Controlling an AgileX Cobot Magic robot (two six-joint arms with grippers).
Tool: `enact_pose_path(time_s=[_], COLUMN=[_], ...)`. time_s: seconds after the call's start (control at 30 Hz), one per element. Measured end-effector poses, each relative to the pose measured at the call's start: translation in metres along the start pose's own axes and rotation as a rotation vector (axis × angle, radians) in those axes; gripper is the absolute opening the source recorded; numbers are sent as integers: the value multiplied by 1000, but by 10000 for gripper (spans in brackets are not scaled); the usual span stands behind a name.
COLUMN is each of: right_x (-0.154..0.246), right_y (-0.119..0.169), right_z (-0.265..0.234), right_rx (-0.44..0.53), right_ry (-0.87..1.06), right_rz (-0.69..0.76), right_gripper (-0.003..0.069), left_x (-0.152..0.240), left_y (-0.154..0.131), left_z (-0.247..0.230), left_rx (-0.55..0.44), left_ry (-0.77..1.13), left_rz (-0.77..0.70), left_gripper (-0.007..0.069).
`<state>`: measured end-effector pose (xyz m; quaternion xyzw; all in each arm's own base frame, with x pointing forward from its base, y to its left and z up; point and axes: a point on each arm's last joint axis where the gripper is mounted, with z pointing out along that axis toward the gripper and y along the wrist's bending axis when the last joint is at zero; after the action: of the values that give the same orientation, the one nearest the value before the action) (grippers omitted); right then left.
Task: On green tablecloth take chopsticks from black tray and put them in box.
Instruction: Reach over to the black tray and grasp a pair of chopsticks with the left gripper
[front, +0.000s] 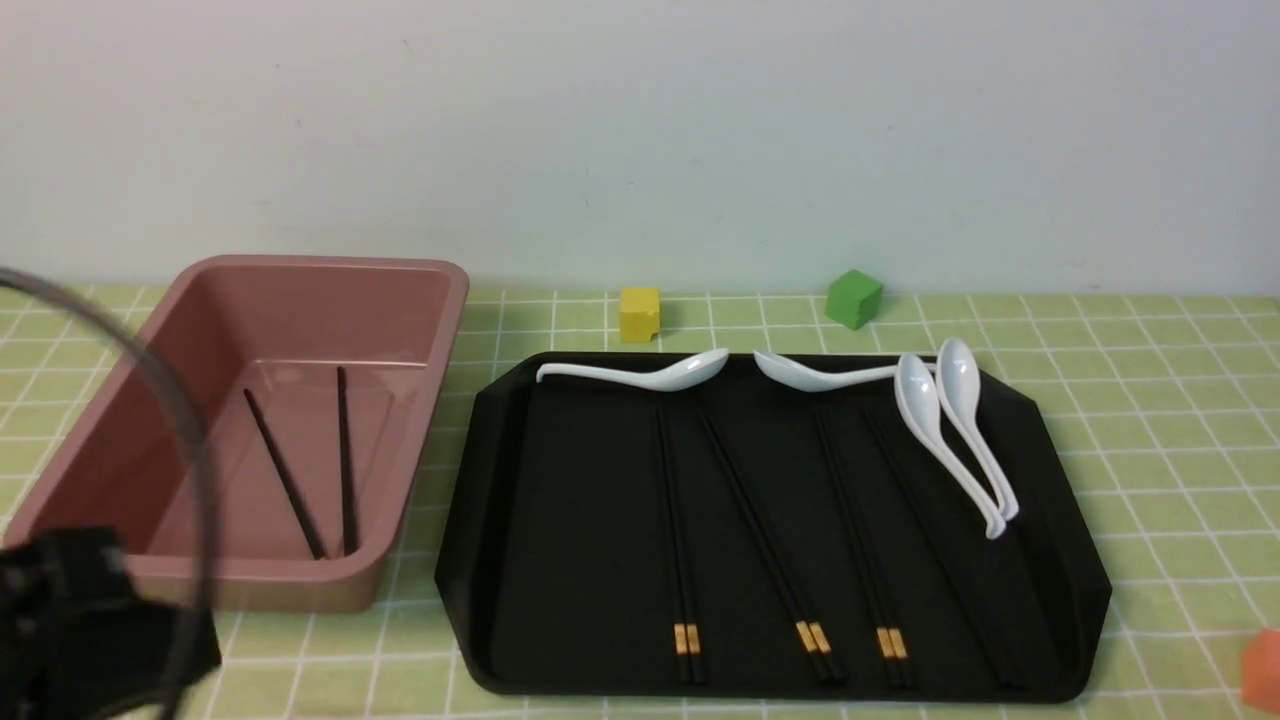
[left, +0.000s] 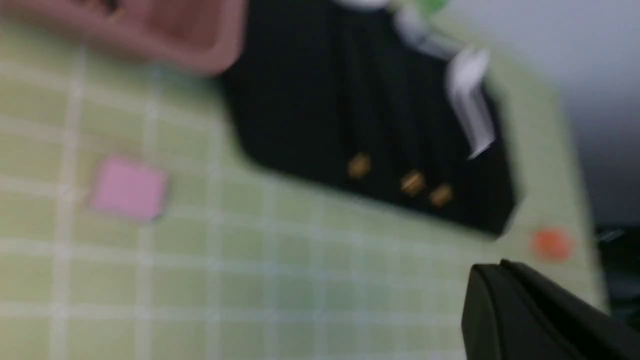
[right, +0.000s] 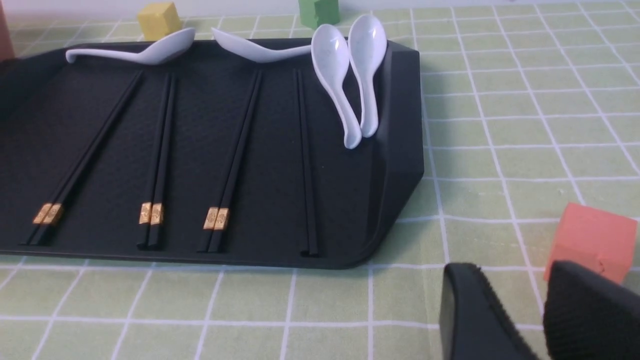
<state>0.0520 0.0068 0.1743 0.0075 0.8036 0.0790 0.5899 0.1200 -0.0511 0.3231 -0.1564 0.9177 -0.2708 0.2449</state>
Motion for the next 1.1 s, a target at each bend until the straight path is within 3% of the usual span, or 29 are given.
enact_pose_path(time_s=[0.07, 0.17, 0.4, 0.57, 0.7, 0.8, 0.97, 1.1], right_x=[0, 0, 0, 0, 0, 0, 0, 0], right_y=[0, 0, 0, 0, 0, 0, 0, 0], right_z=[0, 0, 0, 0, 0, 0, 0, 0], right_rx=[0, 0, 0, 0, 0, 0, 0, 0], right_ry=[0, 0, 0, 0, 0, 0, 0, 0], right_rz=[0, 0, 0, 0, 0, 0, 0, 0], right_gripper=[240, 240, 240, 240, 240, 240, 240, 240], left_x=[-21, -48, -48, -42, -42, -41, -40, -39], left_y=[0, -8, -76, -118, -133, -137, -139, -137], left_z=[23, 68, 147, 202, 246, 280, 312, 324], left_rx=[-180, -294, -307, -406, -475, -506, -509, -496], left_ry=[185, 365, 457, 398, 363, 380, 393, 384], left_rz=[33, 62, 196, 236, 249, 241, 227, 217], left_gripper=[-13, -13, -13, 0, 68, 161, 295, 335])
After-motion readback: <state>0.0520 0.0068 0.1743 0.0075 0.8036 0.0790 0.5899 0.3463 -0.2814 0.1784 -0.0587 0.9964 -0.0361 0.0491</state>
